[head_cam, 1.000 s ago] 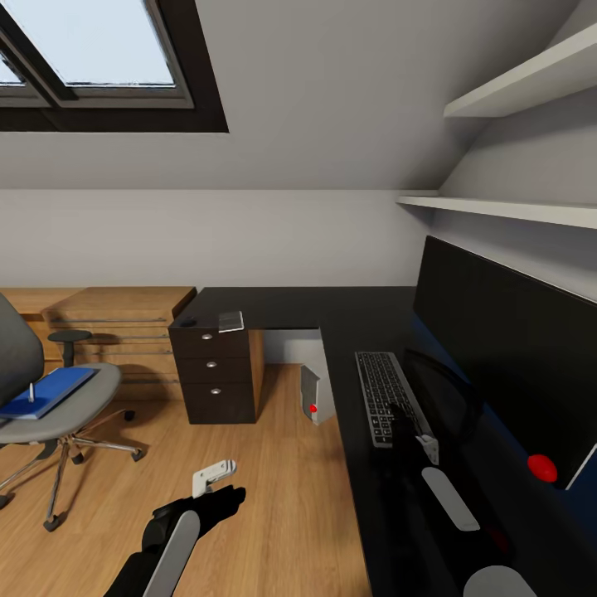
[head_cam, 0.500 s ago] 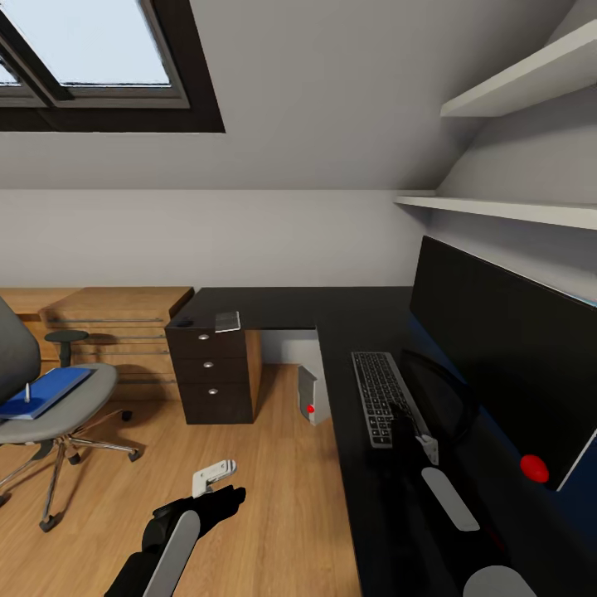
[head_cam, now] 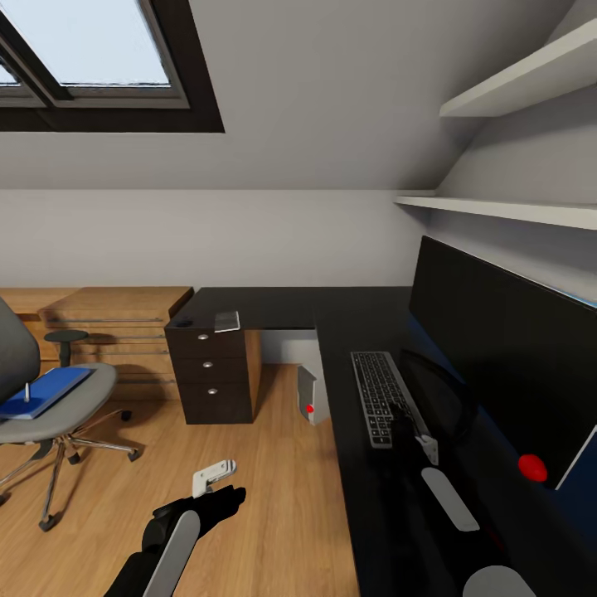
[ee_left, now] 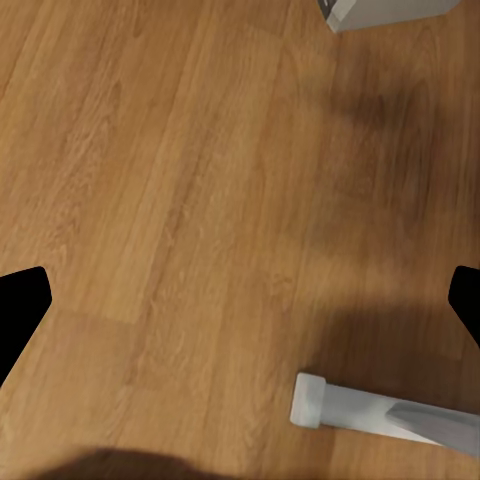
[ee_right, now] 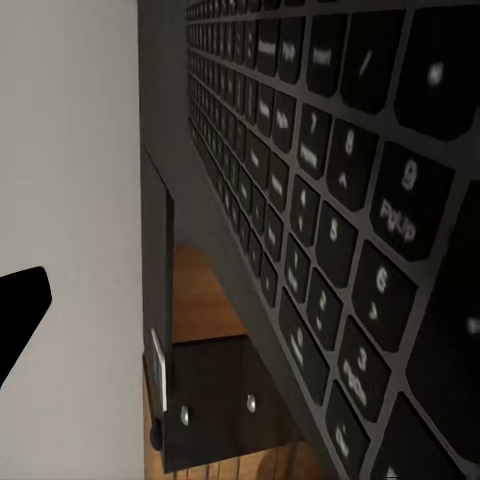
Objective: In the bedroom, organize the workspace by keeping the computer under the desk, ensuring the monitor is on the desk, placing the keyboard on the desk next to the monitor, placing the mouse on the desk next to the keyboard, moving the folder from the swivel chair onto the desk next to the mouse, stacking the notebook on top of the folder with the pen on top of the notebook, and positioning the swivel chair next to the desk.
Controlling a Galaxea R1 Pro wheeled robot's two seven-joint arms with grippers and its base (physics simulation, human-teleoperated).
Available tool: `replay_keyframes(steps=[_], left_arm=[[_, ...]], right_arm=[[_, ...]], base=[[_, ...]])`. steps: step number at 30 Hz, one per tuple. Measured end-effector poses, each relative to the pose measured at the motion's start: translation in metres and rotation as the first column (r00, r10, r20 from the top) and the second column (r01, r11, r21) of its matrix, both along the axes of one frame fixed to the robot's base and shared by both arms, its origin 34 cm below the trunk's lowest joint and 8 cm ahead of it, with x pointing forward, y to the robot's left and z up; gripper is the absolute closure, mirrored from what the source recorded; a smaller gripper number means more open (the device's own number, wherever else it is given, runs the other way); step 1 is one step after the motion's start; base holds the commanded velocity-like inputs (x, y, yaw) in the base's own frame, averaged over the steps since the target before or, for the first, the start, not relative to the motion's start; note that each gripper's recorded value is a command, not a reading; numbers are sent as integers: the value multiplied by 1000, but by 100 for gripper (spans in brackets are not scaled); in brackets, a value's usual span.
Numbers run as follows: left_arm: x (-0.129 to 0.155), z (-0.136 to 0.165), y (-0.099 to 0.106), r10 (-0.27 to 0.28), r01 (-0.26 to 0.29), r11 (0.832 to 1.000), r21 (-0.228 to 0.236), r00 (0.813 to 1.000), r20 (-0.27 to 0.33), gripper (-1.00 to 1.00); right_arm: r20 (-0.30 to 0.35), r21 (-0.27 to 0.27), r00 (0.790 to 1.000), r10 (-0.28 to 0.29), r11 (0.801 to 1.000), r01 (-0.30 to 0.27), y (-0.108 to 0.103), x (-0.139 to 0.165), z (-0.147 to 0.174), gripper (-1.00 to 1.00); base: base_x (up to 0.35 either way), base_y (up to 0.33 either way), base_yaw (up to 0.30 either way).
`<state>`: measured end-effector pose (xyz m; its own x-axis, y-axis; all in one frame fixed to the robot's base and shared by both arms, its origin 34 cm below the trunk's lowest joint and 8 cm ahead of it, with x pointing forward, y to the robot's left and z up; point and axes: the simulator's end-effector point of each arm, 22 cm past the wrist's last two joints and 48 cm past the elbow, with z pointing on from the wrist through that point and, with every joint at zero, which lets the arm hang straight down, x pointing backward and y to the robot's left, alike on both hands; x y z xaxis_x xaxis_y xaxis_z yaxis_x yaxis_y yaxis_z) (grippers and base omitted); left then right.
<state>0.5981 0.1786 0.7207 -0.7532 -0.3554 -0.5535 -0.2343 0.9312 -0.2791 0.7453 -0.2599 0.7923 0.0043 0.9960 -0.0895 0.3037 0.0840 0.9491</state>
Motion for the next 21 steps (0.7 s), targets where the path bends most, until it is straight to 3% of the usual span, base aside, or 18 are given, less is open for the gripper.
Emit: replay_keyframes(steps=[6, 21], left_arm=[[0, 0, 0, 0, 0, 1000, 0, 1000, -1, -100], [0, 0, 0, 0, 0, 1000, 0, 1000, -1, -100]], right_arm=[[-1, 0, 1000, 0, 1000, 0, 0, 0, 0, -100], [-1, 0, 1000, 0, 1000, 0, 0, 0, -1, -100]], base=[[-171, 0, 0], [-328, 0, 0]])
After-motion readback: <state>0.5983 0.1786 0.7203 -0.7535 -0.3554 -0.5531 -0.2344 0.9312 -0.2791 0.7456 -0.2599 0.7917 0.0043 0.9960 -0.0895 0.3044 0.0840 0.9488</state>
